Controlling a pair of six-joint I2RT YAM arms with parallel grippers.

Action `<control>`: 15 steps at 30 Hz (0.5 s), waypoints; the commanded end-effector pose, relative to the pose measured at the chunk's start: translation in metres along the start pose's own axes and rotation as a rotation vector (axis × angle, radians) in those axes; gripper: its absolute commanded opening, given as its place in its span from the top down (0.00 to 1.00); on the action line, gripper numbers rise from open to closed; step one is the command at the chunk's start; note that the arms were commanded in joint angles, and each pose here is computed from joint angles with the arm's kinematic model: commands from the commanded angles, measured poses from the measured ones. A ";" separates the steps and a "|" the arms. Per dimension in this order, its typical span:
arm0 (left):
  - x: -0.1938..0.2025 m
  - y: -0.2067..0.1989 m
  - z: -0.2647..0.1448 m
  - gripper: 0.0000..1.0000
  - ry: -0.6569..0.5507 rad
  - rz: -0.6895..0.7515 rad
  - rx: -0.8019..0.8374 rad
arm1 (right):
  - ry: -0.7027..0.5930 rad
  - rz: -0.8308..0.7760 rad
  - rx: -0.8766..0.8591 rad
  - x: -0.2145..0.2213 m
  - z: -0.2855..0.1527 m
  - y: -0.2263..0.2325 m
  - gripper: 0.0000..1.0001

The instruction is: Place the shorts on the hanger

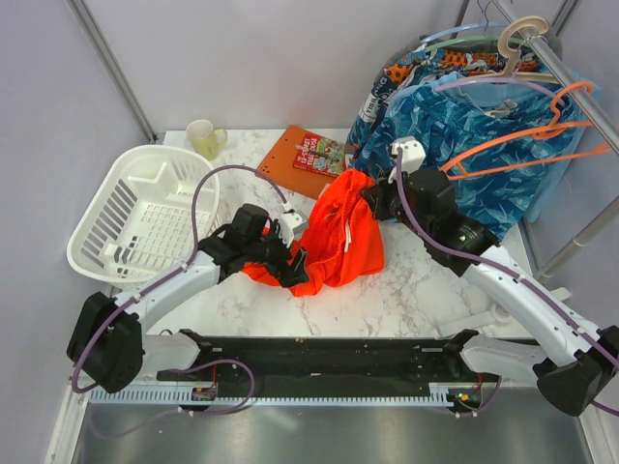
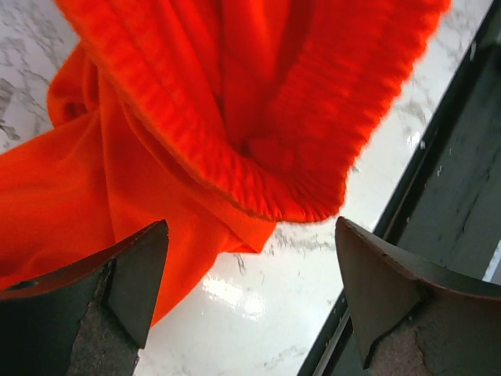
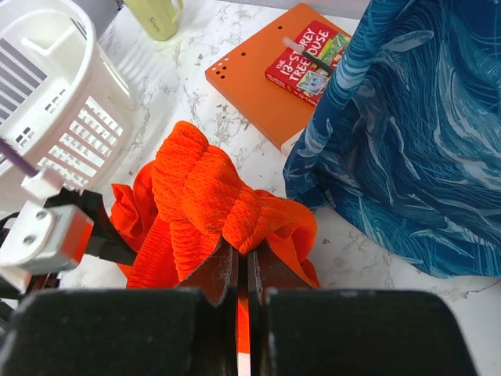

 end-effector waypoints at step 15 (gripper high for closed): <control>-0.069 0.017 0.018 0.41 -0.257 -0.372 -0.095 | -0.165 0.081 0.082 -0.029 -0.012 -0.009 1.00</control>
Point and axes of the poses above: each gripper's point midway between its finger pads, its own z axis out along the fingers, its own y axis along the line the jaws close on, x = y × z, the point moved 5 cm from there along -z, back along the fingers, and after that the axes turned 8 degrees about -z, right-handed, at the moved point
